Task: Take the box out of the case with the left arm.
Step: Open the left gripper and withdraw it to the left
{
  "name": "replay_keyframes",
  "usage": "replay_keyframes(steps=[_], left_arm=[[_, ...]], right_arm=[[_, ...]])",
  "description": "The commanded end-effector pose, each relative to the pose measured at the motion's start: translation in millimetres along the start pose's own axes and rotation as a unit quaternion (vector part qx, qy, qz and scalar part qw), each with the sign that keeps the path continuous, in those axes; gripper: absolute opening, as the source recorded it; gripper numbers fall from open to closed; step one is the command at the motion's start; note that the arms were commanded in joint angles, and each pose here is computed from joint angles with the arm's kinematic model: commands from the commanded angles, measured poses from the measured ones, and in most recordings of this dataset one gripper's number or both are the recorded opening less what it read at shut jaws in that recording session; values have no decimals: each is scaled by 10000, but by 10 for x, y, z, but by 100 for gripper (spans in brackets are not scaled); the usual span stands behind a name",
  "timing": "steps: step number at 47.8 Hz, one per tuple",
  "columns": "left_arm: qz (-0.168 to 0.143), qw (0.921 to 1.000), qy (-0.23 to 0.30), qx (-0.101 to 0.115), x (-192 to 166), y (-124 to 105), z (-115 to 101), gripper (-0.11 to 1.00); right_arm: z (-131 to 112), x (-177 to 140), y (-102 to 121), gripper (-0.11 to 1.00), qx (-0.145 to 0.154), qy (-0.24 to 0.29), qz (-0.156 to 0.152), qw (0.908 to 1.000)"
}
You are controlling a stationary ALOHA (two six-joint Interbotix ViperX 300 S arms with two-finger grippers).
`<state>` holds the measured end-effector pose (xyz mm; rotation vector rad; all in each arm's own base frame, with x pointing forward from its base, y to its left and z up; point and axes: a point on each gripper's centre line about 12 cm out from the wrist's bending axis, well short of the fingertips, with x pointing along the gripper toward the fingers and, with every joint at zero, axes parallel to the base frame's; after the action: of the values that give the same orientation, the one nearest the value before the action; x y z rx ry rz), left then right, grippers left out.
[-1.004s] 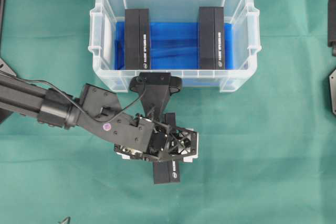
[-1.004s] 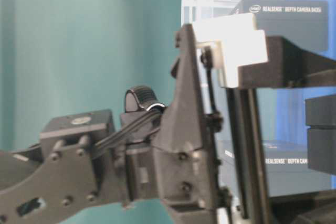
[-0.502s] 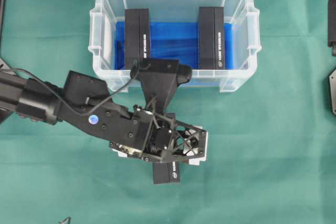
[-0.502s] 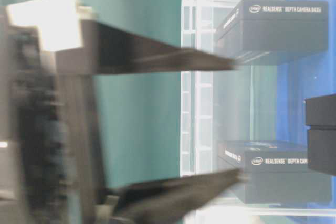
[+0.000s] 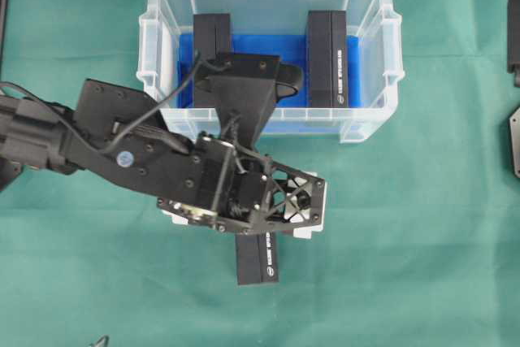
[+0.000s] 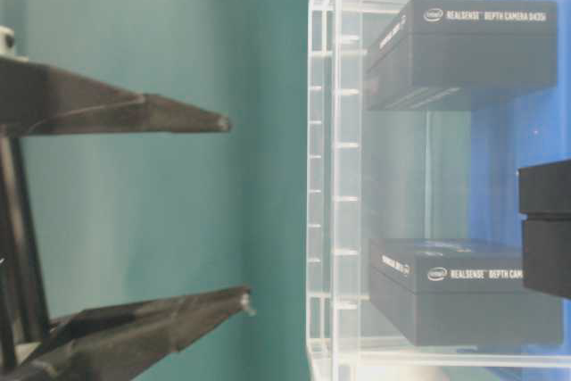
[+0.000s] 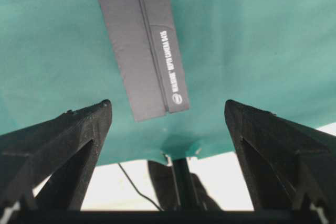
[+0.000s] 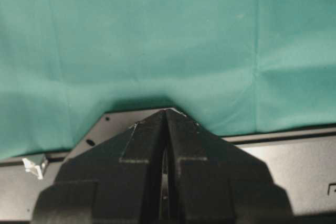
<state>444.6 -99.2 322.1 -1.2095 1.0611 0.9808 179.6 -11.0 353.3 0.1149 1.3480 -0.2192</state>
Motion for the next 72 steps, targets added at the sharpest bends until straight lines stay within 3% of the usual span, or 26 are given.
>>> replay_keyframes(steps=[1, 15, 26, 38, 46, 57, 66, 72], left_arm=[[-331, 9994, 42, 26, -357, 110, -9, 88], [-239, 9996, 71, 129, -555, 616, -48, 88], [-77, 9998, 87, 154, -627, 1172, -46, 88], [-103, 9998, 147, -10, -688, 1754, -43, 88], [-171, 9997, 180, 36, -718, 2052, -1, 88], [-258, 9995, 173, 24, -748, 2219, 62, 88], [-247, 9996, 112, -107, -744, 2203, 152, 88], [-247, 9997, 38, -77, -743, 2188, 272, 88]], right_arm=[[24, -77, -2, 1, 4, -127, 27, 9999], [21, -68, -4, 1, 3, -114, 16, 9999], [6, -31, -3, 1, -10, -46, 2, 10000], [-8, 6, -1, 1, -16, 15, -3, 10000], [-20, 38, -4, 1, -13, 68, -16, 10000], [-20, 38, -3, 1, -13, 66, -22, 10000], [-20, 38, -4, 1, 2, 68, -16, 10000], [-18, 38, -3, 1, 2, 60, -14, 10000]])
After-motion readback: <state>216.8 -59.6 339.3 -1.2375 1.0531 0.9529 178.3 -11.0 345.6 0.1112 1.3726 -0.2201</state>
